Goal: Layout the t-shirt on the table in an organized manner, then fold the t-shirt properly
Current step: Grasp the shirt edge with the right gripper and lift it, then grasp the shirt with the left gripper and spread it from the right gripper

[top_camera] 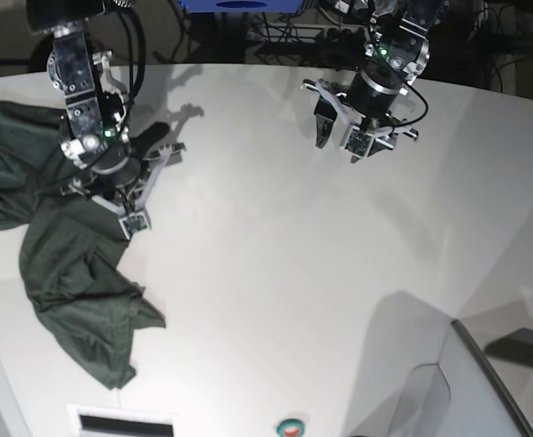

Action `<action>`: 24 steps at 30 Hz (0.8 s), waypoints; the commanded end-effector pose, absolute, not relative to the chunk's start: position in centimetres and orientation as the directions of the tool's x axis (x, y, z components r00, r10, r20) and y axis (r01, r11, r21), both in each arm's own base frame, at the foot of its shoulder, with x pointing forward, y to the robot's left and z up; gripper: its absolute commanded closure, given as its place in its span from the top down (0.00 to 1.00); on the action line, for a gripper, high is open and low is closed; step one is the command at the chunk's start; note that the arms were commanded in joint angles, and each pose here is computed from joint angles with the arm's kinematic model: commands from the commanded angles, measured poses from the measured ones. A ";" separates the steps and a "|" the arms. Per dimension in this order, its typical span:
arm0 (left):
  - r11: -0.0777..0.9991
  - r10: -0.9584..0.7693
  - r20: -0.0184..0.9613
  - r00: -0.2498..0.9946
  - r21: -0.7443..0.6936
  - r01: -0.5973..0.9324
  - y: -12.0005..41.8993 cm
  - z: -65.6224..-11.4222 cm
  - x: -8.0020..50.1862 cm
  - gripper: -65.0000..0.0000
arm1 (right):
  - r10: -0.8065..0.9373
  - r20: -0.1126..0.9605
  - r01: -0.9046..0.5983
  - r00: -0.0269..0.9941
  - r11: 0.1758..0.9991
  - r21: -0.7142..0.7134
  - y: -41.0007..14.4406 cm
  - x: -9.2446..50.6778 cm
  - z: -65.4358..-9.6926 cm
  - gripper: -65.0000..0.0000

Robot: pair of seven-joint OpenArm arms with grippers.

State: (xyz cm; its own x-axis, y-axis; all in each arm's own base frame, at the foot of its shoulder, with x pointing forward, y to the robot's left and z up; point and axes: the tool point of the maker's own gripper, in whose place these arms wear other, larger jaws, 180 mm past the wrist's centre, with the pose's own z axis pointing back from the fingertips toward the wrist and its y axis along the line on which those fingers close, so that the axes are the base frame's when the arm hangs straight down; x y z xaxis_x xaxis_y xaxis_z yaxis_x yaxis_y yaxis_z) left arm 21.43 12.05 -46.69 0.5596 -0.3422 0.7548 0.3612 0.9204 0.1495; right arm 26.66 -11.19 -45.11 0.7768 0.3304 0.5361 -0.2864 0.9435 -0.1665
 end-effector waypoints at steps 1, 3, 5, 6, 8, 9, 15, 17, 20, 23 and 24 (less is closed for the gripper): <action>0.920 -0.339 0.777 0.530 0.158 0.357 12.0 -45.9 22.1 0.49 | 0.325 0.562 -0.279 0.760 0.945 -0.169 -11.1 26.8 -44.0 0.01; 0.920 -0.339 0.778 0.528 0.159 0.357 12.0 -45.8 22.1 0.49 | 0.326 0.569 -0.282 0.755 0.945 -0.167 -10.9 25.7 -43.3 0.01; 0.920 -0.339 0.779 0.527 0.160 0.357 12.0 -45.8 22.2 0.49 | 0.326 0.573 -0.287 0.752 0.944 -0.161 -10.7 24.4 -42.9 0.01; 0.920 -0.339 0.779 0.527 0.160 0.357 12.0 -45.8 22.2 0.49 | 0.326 0.573 -0.288 0.752 0.944 -0.158 -10.6 23.7 -42.7 0.01; 0.920 -0.339 0.780 0.526 0.160 0.357 12.0 -45.8 22.3 0.49 | 0.323 0.562 -0.293 0.761 0.945 -0.147 -10.5 21.9 -42.7 0.01; 0.920 -0.339 0.780 0.526 0.160 0.357 12.0 -45.8 22.3 0.49 | 0.322 0.558 -0.294 0.764 0.945 -0.143 -10.4 21.3 -42.7 0.01; 0.920 -0.337 0.783 0.523 0.156 0.359 11.7 -45.7 22.3 0.49 | 0.343 0.511 -0.339 0.788 0.935 -0.105 -9.7 17.7 -43.6 0.01; 0.919 -0.336 0.786 0.519 0.153 0.362 11.5 -45.6 22.4 0.49 | 0.360 0.506 -0.361 0.784 0.927 -0.100 -9.5 17.2 -43.4 0.05; 0.926 -0.309 0.808 0.501 0.135 0.353 10.3 -44.9 23.5 0.49 | 0.363 0.534 -0.365 0.763 0.925 -0.107 -9.4 17.0 -41.9 0.25; 0.933 -0.277 0.828 0.488 0.109 0.344 8.9 -44.4 24.5 0.49 | 0.331 0.554 -0.298 0.764 0.942 -0.152 -12.1 17.6 -40.6 0.35; 0.931 -0.263 0.839 0.475 0.092 0.354 7.6 -44.0 24.9 0.49 | 0.314 0.557 -0.259 0.769 0.949 -0.177 -13.7 18.1 -40.4 0.35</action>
State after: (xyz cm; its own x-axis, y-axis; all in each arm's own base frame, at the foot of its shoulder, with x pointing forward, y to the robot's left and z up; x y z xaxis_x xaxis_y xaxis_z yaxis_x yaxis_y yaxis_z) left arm 24.33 7.94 -45.02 0.5088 -0.2736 0.8163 0.3552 0.9304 0.0905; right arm 17.63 -13.28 -41.03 0.7830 0.3088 0.5399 -0.2666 0.9509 -0.1572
